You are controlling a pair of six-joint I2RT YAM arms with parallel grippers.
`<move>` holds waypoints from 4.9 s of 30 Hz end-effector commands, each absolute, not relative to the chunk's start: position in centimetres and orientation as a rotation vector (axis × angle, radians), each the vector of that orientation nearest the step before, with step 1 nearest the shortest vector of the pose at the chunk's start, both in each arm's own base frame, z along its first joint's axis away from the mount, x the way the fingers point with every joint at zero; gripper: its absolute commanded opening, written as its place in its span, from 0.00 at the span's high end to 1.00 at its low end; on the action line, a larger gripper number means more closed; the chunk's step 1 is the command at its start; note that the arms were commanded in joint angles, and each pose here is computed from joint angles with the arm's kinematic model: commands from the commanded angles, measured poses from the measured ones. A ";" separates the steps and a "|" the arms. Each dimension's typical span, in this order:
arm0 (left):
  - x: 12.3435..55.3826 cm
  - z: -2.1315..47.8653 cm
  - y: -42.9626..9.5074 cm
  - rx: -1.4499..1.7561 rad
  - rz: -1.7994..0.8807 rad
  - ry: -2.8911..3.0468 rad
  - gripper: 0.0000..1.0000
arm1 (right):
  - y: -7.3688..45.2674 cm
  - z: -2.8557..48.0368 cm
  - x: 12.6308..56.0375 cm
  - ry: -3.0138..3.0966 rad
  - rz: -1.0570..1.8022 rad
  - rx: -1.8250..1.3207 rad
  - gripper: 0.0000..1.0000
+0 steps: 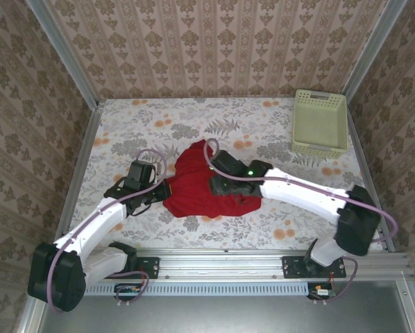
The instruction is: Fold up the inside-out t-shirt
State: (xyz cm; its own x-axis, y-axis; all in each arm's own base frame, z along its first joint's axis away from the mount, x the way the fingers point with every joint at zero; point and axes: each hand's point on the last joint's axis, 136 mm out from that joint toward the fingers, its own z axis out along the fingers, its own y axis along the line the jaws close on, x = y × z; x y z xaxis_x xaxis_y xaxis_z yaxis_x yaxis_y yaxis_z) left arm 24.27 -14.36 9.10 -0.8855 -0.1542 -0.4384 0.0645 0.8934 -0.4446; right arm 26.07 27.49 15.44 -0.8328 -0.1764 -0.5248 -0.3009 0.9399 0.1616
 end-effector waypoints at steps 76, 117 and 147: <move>24.5 7.8 -14.0 -0.104 -0.620 2.609 1.00 | 24.0 4.8 21.4 2.708 0.229 -0.333 0.70; 29.1 29.9 -15.7 0.084 -0.684 2.207 1.00 | 16.6 38.0 22.8 1.859 0.457 -0.130 1.00; 26.6 49.9 -9.6 0.116 -0.447 1.863 1.00 | 21.2 35.9 27.2 2.033 0.480 -0.099 1.00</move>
